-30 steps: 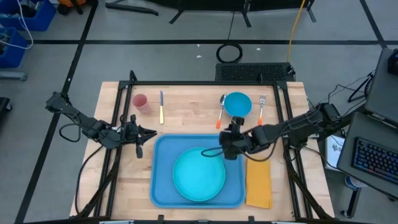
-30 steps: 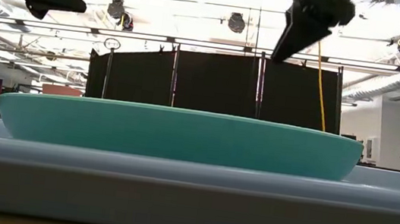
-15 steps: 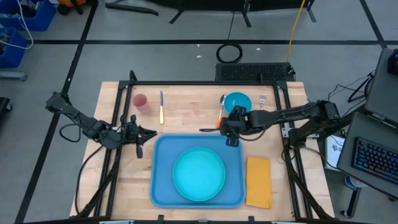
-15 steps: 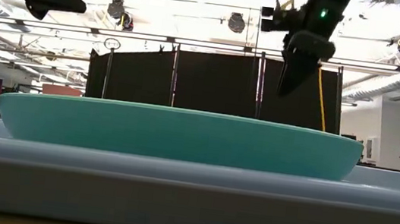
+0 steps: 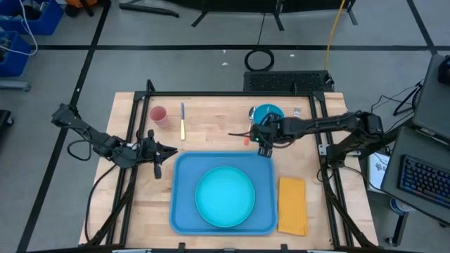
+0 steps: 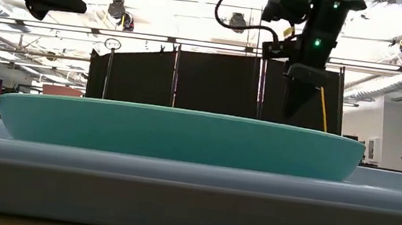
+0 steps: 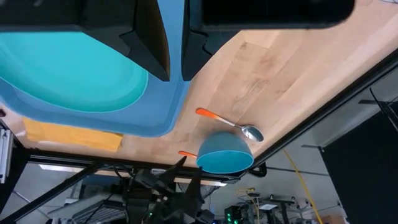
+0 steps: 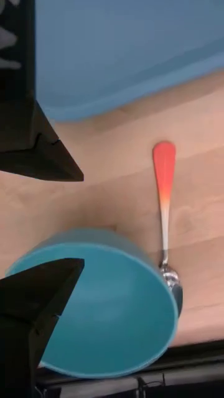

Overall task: Set up tray
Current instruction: Put the blue bowl on top of the light blue plate

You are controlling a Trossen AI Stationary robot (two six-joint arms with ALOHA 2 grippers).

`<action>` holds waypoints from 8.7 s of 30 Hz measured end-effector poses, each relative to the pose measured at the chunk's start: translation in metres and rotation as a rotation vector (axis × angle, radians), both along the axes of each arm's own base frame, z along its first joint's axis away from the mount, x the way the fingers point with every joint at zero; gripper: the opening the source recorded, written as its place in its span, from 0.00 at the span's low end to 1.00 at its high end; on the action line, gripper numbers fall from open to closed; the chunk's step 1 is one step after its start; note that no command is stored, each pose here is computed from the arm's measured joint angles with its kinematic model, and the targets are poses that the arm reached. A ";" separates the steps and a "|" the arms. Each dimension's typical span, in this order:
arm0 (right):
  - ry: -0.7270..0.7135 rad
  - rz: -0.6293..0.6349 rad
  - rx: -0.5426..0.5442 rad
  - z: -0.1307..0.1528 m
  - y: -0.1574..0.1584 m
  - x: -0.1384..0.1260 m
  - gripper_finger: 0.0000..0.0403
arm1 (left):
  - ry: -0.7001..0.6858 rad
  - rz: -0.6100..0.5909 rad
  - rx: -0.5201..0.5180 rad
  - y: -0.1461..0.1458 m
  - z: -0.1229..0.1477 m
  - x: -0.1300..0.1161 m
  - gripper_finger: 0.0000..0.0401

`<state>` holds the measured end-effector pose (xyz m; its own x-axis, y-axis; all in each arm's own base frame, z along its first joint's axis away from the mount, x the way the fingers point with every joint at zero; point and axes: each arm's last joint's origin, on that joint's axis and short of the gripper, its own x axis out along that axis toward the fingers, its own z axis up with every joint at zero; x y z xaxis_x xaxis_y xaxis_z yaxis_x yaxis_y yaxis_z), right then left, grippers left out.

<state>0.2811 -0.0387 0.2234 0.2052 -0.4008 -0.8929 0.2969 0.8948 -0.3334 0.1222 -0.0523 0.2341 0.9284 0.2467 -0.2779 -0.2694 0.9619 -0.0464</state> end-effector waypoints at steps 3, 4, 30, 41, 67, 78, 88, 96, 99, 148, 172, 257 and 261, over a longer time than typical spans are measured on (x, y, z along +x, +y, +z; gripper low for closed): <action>-0.007 -0.010 0.009 0.000 -0.007 0.000 0.51 | 0.000 0.000 0.000 0.000 0.000 0.000 0.12; -0.013 -0.010 0.019 0.000 -0.009 0.000 0.51 | 0.000 0.000 0.000 0.000 0.000 0.000 0.12; -0.025 -0.082 0.131 -0.032 -0.045 -0.017 0.49 | 0.002 0.001 0.000 0.000 0.000 0.000 0.12; -0.018 -0.057 0.156 -0.033 -0.044 -0.017 0.17 | 0.003 0.000 0.001 0.000 0.000 0.000 0.12; -0.028 0.066 0.085 -0.025 -0.018 -0.012 0.00 | 0.006 0.001 0.003 0.000 -0.001 0.000 0.12; -0.210 0.143 0.065 0.010 0.008 -0.019 0.00 | 0.007 0.009 0.001 0.000 -0.001 0.000 0.12; -0.397 0.269 0.042 0.034 0.033 -0.015 0.00 | 0.009 0.010 0.002 0.000 -0.001 0.000 0.12; -0.489 0.373 0.032 0.040 0.053 -0.008 0.00 | 0.009 0.011 0.002 0.000 -0.001 0.000 0.12; -0.535 0.422 0.067 0.043 0.061 -0.005 0.00 | 0.009 0.010 0.002 0.000 -0.001 0.000 0.12; -0.728 0.795 0.412 0.042 0.175 0.036 0.00 | 0.027 0.015 0.011 -0.001 -0.004 0.002 0.12; -0.345 0.771 0.344 0.030 0.203 0.078 0.00 | 0.027 0.014 0.011 -0.001 -0.004 0.002 0.12; 0.035 0.813 0.322 -0.001 0.253 0.117 0.08 | 0.026 0.015 -0.002 -0.001 -0.004 0.002 0.12; 0.026 0.814 0.323 -0.001 0.254 0.118 0.11 | 0.026 0.015 -0.003 -0.001 -0.004 0.002 0.12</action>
